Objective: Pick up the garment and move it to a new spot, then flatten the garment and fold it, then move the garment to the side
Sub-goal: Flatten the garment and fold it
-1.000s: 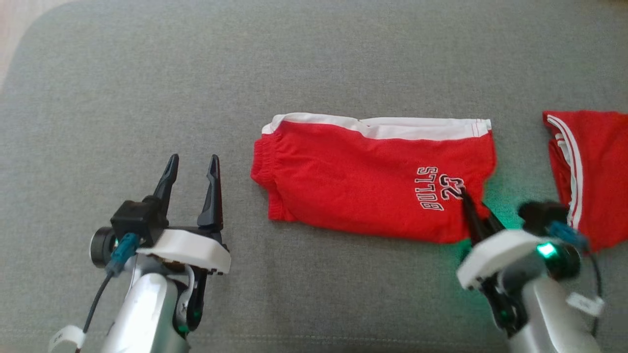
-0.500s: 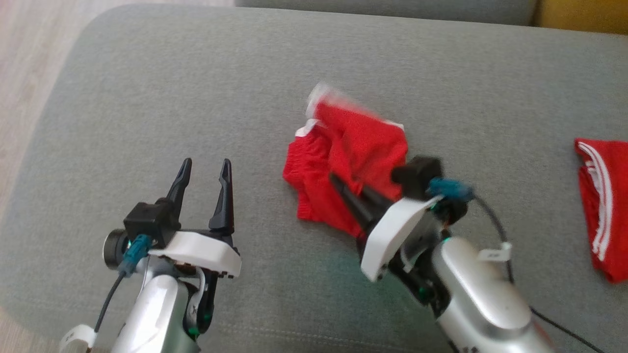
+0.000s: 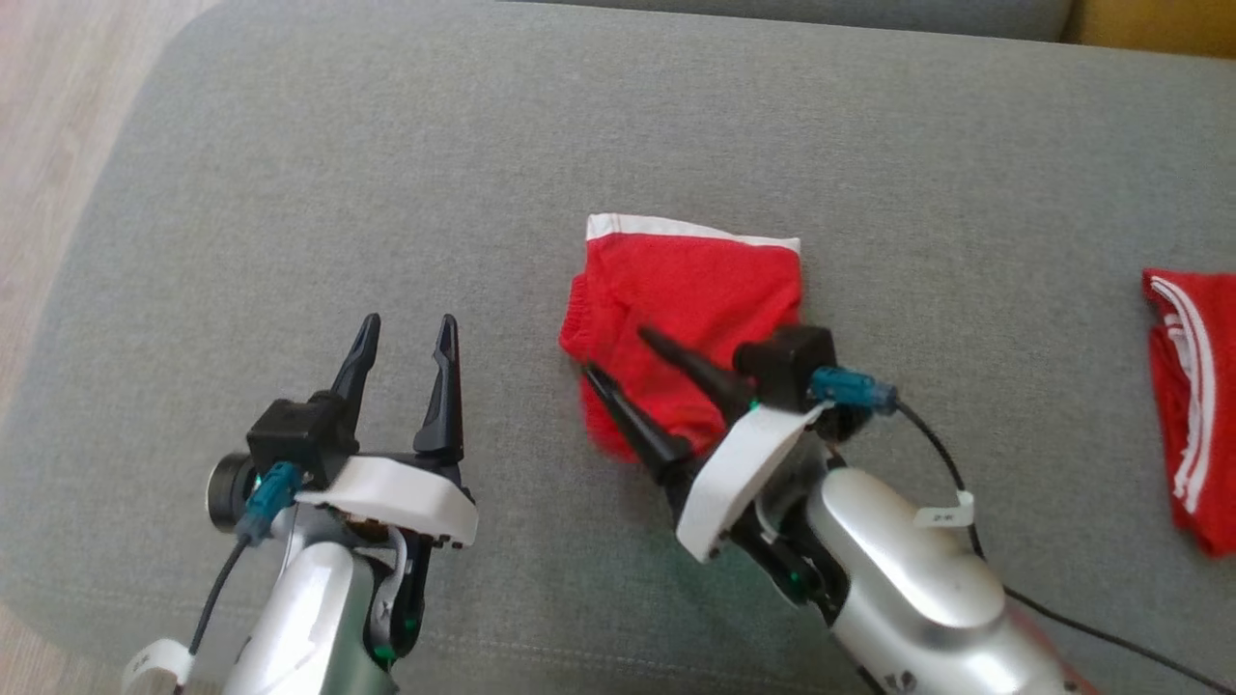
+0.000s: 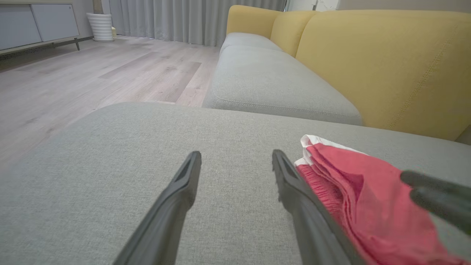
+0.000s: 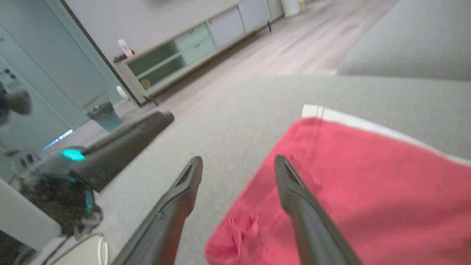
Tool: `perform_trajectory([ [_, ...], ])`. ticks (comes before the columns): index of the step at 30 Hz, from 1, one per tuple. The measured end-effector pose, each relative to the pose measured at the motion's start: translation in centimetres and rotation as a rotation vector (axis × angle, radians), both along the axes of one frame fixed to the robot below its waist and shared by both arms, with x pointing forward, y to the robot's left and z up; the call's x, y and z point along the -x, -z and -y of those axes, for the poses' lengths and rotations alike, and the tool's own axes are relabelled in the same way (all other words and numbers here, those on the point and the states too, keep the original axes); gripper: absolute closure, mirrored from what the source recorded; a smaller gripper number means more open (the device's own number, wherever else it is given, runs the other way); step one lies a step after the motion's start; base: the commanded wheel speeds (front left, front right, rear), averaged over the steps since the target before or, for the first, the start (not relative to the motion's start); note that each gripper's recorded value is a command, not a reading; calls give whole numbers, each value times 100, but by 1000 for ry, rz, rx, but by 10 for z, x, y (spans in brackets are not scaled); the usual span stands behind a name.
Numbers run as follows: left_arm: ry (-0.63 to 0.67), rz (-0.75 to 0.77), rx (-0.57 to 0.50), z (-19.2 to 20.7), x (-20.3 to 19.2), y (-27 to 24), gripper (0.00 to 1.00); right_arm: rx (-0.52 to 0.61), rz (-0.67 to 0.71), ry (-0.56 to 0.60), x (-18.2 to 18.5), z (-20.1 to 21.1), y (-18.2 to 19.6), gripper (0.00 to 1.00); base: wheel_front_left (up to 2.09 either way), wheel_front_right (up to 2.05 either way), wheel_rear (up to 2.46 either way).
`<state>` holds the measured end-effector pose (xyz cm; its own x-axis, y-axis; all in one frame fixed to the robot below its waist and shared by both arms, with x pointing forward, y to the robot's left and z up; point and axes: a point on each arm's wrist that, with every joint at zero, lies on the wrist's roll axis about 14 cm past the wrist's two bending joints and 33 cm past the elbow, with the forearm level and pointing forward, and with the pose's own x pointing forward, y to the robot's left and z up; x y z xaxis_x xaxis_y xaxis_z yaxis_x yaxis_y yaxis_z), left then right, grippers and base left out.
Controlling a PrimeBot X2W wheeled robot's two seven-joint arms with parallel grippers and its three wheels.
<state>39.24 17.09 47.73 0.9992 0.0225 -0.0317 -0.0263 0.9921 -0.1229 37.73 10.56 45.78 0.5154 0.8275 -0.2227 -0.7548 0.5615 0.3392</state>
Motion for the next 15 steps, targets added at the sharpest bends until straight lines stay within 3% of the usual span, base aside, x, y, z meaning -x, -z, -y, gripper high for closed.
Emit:
perform_trajectory([
  [4,14,4,3,5,-3,-1,0,-130,108,42,-14,0,-40,0,0,0,0],
  [7,25,7,5,9,-6,-1,0,-178,192,144,-39,22,-63,0,0,0,0],
  [11,42,14,0,14,-10,-3,0,-148,294,351,-75,83,-76,0,0,0,0],
  [15,63,16,-8,20,-9,-3,0,-59,283,559,-77,159,-55,0,0,0,0],
])
